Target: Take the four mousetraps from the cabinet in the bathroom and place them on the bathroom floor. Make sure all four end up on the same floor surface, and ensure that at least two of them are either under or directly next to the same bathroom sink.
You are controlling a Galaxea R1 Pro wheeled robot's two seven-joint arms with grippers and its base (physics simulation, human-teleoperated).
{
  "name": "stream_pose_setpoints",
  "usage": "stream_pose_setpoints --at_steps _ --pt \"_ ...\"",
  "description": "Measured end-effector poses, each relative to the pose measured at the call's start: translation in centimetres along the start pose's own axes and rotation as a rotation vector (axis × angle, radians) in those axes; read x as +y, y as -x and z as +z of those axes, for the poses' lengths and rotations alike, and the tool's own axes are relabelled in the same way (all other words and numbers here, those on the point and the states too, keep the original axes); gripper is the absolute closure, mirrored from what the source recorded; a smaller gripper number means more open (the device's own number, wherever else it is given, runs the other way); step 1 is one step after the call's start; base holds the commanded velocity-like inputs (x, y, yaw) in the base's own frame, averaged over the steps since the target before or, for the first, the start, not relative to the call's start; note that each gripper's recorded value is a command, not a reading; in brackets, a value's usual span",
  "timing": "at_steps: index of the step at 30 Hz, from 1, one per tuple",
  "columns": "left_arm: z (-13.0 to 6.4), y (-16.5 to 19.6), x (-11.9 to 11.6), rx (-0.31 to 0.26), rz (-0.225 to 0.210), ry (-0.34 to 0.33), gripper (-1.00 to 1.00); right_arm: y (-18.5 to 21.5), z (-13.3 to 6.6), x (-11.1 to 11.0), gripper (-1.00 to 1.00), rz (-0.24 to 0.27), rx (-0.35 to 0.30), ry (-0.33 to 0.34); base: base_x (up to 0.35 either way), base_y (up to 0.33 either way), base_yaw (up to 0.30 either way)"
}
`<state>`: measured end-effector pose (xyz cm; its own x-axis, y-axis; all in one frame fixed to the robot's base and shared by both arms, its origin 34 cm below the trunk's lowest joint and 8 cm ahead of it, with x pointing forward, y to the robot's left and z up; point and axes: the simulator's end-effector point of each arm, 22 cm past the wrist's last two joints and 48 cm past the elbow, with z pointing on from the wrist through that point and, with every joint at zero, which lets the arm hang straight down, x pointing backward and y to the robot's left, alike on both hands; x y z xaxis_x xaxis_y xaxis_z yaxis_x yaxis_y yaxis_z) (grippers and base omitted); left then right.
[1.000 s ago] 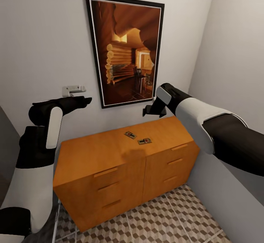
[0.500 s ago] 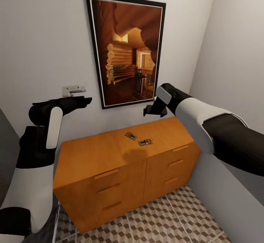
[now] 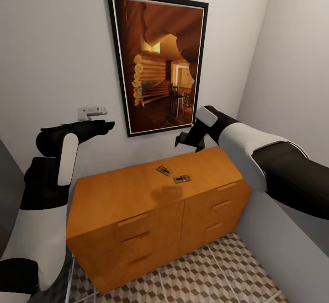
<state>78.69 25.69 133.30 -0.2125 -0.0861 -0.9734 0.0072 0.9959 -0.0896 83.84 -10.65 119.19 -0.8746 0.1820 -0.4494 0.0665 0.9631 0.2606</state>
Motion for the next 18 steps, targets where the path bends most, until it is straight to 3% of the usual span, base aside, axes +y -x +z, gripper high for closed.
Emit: stream_pose_setpoints --at_steps 7,18 --pt "0.0 0.0 0.0 0.0 0.0 0.001 -1.0 -0.2 0.0 1.4 -1.0 0.057 0.01 0.062 0.005 0.002 0.0" --pt "0.0 0.0 0.1 0.0 0.0 0.001 -1.0 1.1 1.6 0.5 -1.0 0.175 -0.09 0.058 0.001 0.013 0.0"
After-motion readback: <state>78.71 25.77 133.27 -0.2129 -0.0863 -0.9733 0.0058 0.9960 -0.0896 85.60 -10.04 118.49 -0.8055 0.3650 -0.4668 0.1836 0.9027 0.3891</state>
